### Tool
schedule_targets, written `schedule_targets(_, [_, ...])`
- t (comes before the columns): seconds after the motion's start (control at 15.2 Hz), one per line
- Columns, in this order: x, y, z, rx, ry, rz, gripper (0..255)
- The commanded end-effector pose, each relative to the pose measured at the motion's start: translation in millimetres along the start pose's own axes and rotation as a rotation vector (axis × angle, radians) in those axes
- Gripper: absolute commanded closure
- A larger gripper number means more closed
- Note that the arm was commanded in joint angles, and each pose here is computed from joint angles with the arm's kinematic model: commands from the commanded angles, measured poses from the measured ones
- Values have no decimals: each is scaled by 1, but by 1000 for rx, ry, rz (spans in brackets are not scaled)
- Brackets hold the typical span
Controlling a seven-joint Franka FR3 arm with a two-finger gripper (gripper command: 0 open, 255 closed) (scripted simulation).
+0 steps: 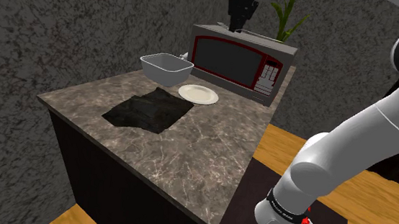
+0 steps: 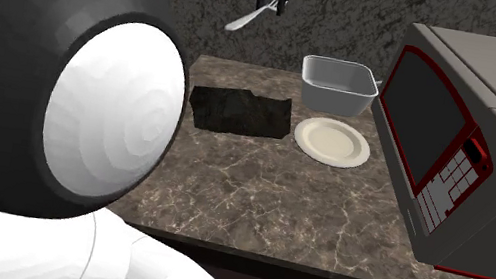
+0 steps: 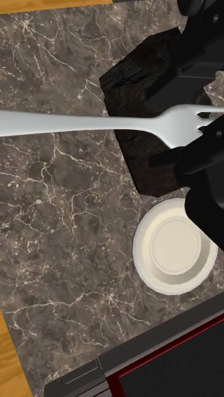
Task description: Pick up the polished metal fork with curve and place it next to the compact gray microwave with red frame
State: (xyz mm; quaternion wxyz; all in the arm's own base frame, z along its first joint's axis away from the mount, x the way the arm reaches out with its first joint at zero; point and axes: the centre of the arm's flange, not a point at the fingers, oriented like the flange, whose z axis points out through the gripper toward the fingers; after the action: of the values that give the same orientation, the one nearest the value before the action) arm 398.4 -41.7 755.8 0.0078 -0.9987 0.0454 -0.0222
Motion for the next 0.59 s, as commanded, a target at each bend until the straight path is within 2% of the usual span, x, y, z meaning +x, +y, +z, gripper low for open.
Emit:
schedule_targets(0.0, [-5, 25, 0, 0, 0, -2, 255])
schedule_targets(0.53, [-28, 128, -3, 0, 0, -2, 255])
